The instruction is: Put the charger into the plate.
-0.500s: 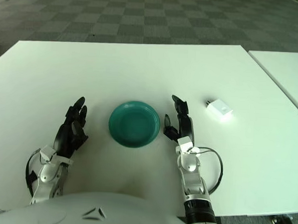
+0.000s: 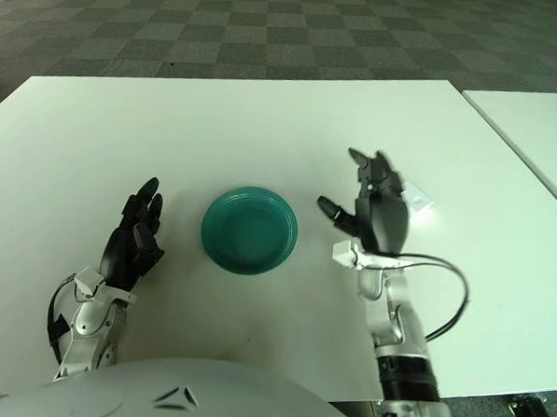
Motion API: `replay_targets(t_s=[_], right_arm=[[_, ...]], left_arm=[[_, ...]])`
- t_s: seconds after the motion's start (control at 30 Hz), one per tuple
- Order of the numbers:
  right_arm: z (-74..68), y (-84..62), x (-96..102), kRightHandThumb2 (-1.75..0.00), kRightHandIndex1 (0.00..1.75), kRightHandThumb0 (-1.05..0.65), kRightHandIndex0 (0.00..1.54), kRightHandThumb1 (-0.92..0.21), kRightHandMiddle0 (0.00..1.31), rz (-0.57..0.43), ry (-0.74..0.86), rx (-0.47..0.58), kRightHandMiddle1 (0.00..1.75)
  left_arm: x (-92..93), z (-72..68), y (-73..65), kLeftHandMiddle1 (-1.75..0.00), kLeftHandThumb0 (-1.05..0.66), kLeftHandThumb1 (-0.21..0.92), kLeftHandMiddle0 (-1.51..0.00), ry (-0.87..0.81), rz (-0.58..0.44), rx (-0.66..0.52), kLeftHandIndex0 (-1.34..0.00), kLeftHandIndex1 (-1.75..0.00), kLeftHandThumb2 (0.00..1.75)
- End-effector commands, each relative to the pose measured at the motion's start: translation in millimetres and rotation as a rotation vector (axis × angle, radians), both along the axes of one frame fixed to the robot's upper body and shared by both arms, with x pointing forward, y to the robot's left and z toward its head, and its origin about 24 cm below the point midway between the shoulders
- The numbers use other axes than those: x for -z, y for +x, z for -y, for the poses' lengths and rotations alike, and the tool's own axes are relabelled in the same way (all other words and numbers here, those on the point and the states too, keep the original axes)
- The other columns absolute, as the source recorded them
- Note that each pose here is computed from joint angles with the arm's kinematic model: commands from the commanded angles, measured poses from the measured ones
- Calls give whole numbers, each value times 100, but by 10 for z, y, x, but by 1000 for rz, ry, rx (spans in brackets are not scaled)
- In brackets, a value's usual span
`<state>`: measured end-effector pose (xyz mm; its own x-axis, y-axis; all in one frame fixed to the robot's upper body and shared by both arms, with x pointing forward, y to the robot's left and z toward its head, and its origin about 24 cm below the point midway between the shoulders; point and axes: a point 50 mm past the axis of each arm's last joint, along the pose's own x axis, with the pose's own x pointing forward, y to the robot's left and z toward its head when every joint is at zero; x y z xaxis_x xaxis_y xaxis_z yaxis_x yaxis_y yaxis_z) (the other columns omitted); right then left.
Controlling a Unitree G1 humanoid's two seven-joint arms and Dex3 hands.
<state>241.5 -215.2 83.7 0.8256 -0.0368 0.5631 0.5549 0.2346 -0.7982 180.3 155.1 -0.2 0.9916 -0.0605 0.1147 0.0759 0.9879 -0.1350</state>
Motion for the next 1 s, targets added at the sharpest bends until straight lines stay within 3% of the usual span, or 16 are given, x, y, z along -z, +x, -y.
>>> replay_targets(t_s=[0.0,0.4,0.53,0.97], right_arm=[[138,116,-313,-72,3,-93,33,-92,0,149,-170,118,83],[298,384,-291,-85,6,-102,42,-92,0,99,-226,242,82],[523,453,-197,-89,4,-104,40,-92,0,-6,-221,339,75],[638,533,-120,-95,0,-105,29,-92,0,-176,-190,441,58]], left_arm=[[254,-9,-71,-2,-89,92,-13,-27,-133,19,0,-48,103],[317,-62,-52,-1,-89,92,-14,-69,-142,31,0,-50,102],[337,-92,-50,-1,-89,92,-14,-71,-142,31,0,-51,101],[322,-162,-9,0,-91,92,-13,-4,-122,42,0,-51,97]])
